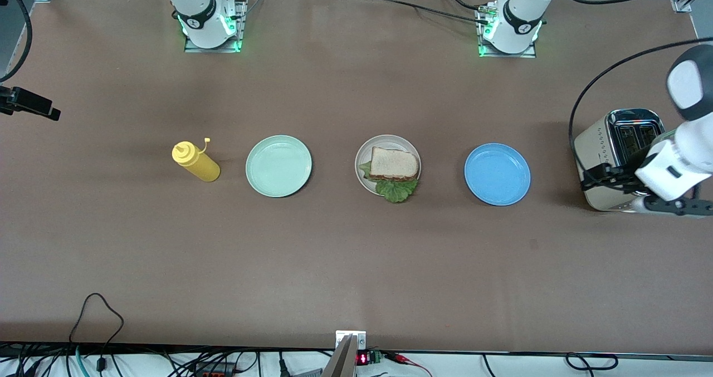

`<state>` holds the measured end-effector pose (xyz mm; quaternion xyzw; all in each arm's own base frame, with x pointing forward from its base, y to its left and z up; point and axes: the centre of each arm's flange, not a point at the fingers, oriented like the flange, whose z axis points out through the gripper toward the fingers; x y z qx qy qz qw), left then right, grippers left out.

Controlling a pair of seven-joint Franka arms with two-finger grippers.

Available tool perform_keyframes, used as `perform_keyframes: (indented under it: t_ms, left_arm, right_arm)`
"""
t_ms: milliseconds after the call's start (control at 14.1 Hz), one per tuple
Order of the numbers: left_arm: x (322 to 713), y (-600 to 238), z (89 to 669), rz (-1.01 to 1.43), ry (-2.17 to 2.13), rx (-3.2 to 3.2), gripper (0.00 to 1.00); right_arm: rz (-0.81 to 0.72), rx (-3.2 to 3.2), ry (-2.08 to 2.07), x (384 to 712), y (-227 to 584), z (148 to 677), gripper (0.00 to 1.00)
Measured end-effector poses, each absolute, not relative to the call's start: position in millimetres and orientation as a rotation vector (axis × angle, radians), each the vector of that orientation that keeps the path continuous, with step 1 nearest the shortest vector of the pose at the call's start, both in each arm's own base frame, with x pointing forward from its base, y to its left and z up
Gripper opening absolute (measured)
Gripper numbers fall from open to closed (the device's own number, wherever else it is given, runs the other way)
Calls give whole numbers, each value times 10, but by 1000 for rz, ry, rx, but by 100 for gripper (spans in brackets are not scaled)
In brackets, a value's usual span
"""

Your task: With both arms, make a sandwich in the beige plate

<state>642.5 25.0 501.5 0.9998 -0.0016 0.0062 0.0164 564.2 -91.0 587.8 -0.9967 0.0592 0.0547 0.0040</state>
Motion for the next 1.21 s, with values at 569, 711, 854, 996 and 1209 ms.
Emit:
perform_keyframes:
  t_ms: [569, 711, 854, 996, 1209]
  left_arm:
    - [6001, 294, 5987, 5, 143, 3149, 100]
    - [5939, 262, 6067, 8, 135, 3148, 100]
    - [5908, 236, 6051, -2, 127, 3147, 100]
    - [5876, 238, 6022, -16, 109, 3147, 100]
    - [5840, 315, 5916, -54, 107, 3146, 100]
  right_arm:
    - [172, -3132, 109, 5681, -627, 5878, 100]
    - [172, -3134, 82, 5691, -530, 5878, 100]
    - [172, -3136, 64, 5696, -465, 5878, 100]
    - [172, -3136, 61, 5697, -453, 5879, 100]
    - [172, -3136, 61, 5697, -452, 5880, 100]
